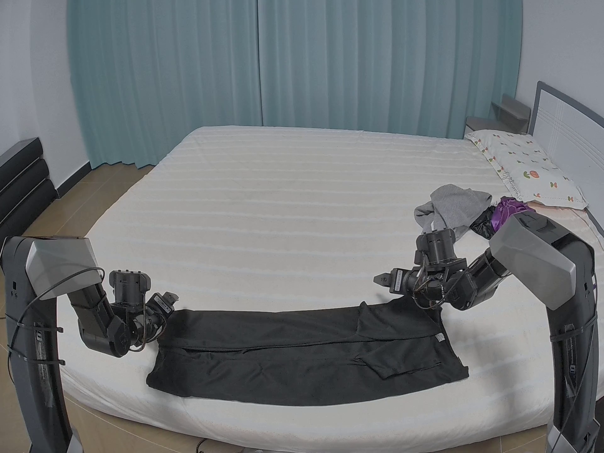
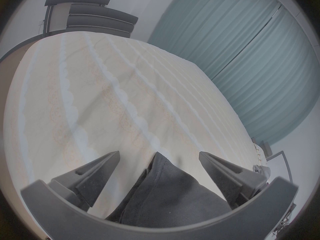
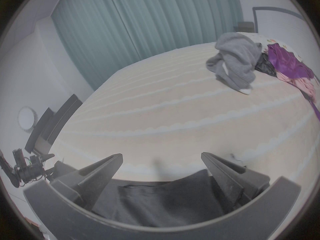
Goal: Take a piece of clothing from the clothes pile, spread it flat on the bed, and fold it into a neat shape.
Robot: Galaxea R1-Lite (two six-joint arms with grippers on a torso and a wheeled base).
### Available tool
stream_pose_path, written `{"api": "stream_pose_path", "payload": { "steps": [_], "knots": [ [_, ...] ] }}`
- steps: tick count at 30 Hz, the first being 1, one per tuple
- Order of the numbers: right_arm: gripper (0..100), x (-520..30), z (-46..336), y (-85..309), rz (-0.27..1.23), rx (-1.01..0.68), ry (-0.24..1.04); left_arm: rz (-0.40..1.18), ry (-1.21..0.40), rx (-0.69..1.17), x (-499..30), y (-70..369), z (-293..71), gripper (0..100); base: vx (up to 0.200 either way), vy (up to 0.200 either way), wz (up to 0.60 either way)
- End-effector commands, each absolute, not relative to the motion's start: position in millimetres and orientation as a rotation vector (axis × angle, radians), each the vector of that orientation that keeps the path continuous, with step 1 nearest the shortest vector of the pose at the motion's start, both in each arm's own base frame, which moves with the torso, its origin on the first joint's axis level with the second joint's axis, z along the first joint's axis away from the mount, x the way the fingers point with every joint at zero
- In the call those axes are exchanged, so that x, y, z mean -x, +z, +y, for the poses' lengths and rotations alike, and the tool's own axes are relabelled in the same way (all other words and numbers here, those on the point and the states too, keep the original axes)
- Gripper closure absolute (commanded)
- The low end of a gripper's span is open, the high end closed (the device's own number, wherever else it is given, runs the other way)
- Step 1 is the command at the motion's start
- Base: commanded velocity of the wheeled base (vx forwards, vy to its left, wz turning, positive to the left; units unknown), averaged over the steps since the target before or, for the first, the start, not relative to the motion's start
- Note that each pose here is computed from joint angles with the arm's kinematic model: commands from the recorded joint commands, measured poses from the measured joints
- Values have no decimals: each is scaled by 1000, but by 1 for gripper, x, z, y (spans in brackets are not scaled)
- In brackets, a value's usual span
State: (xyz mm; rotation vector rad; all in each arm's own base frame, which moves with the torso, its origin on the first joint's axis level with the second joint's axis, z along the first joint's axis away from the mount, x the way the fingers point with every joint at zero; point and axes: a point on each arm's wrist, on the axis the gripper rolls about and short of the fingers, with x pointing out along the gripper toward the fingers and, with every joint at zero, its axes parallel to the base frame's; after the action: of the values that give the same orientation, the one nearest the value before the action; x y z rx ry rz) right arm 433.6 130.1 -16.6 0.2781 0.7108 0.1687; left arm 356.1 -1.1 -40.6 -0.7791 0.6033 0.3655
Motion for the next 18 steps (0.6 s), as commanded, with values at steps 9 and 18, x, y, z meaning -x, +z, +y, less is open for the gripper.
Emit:
{"api": "stream_pose_path", "payload": {
  "steps": [9,18],
  "knots": [
    [0,-430,107,-37,785,-329,130,602,365,780,-356,-40,-1,0,0,0,0],
    [100,-431,104,-36,782,-334,120,602,365,780,-356,-40,-1,0,0,0,0]
  ]
}}
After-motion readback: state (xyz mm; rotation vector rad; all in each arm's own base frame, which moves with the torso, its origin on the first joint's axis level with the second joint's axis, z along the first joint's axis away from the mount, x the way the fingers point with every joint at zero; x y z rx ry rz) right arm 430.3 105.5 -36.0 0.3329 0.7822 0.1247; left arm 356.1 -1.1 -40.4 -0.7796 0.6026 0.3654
